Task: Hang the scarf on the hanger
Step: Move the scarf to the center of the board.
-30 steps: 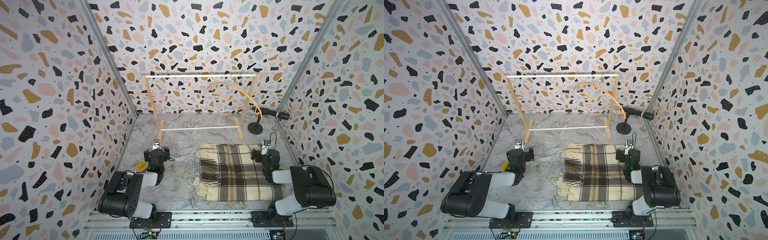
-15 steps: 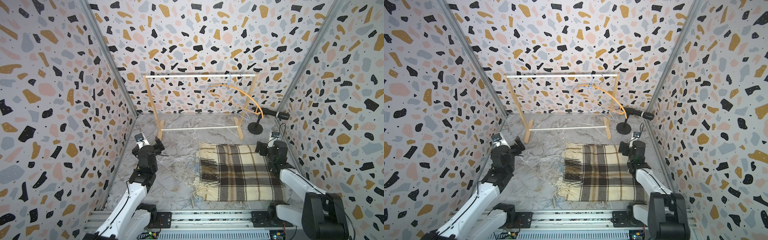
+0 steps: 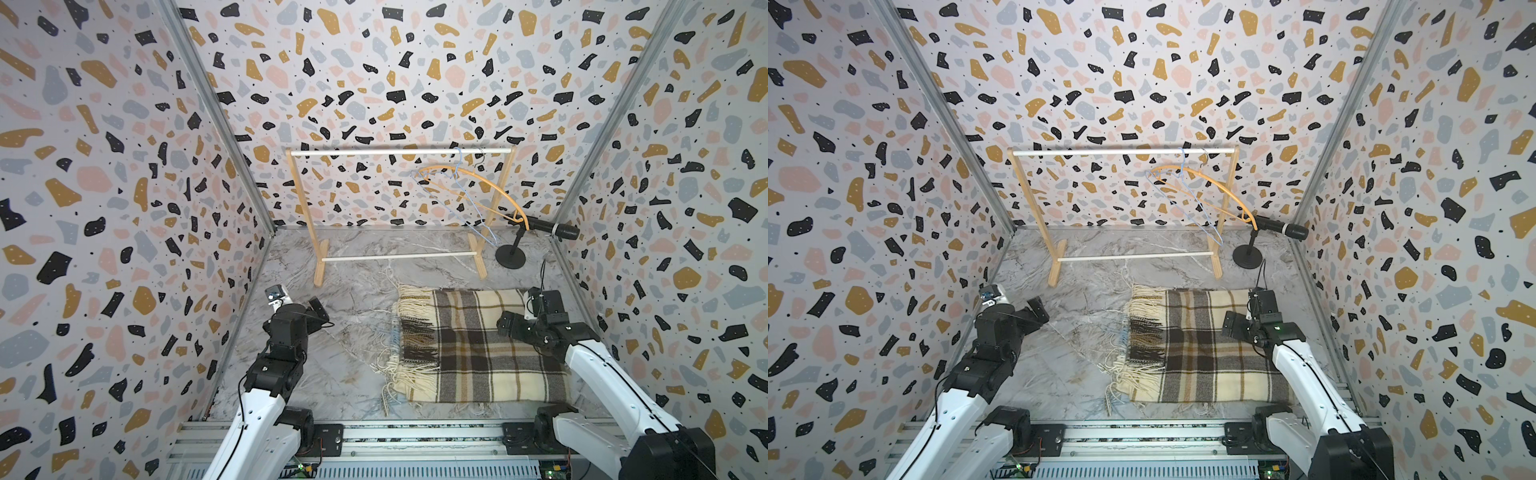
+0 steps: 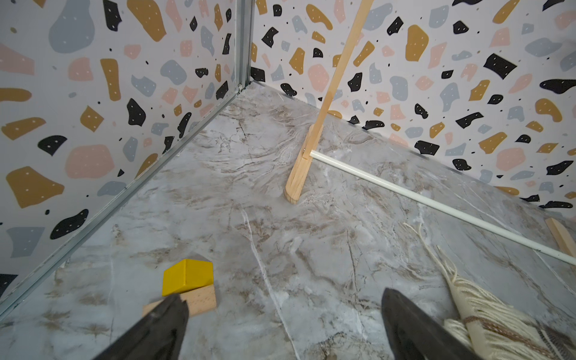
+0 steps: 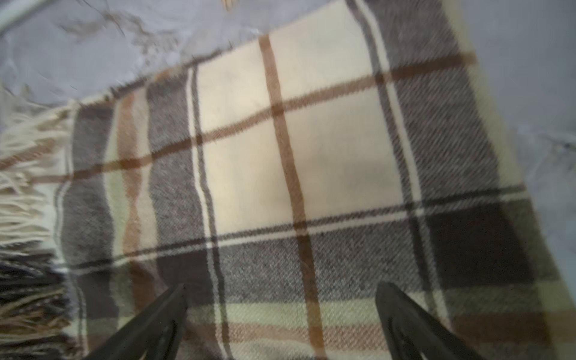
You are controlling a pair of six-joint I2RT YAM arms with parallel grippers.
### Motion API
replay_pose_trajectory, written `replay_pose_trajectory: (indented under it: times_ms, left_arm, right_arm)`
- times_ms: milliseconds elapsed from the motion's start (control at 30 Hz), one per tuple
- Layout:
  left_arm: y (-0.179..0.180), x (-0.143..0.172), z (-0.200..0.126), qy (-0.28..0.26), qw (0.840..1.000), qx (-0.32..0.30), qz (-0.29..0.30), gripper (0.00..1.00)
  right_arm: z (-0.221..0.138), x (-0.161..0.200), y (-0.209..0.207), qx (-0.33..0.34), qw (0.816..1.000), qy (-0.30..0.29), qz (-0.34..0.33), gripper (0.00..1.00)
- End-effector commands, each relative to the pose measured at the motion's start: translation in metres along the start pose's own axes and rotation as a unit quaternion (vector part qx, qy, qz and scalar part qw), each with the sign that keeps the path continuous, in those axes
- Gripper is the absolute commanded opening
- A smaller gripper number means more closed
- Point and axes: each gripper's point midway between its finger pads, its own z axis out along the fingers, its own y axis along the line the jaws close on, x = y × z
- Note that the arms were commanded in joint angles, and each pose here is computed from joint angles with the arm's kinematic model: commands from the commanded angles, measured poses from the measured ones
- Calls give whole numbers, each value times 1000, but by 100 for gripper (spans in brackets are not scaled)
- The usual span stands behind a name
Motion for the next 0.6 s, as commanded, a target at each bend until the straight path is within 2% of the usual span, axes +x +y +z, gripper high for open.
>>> replay_pose_trajectory:
  times_ms: [0, 167, 367, 500, 567]
  left_arm:
    - [-3, -4, -1, -3, 1000, 4, -7, 100]
    - [-3, -1, 1, -3, 1000, 7, -13, 100]
    - [-2, 0, 2, -6, 1000, 3, -16, 100]
    - [-1, -1, 1, -7, 1000, 1, -18, 100]
    - [-1, -1, 1, -7, 1000, 0, -19, 100]
  right_arm:
    - [15, 39, -14, 43, 996, 72, 8, 100]
    - [33, 54, -6, 63, 993, 96, -6, 100]
    - [55, 68, 13, 46, 991, 123, -2, 100]
    - [62, 76, 27, 54, 987, 140, -51, 100]
    - [67, 80, 37, 41, 987, 147, -51, 100]
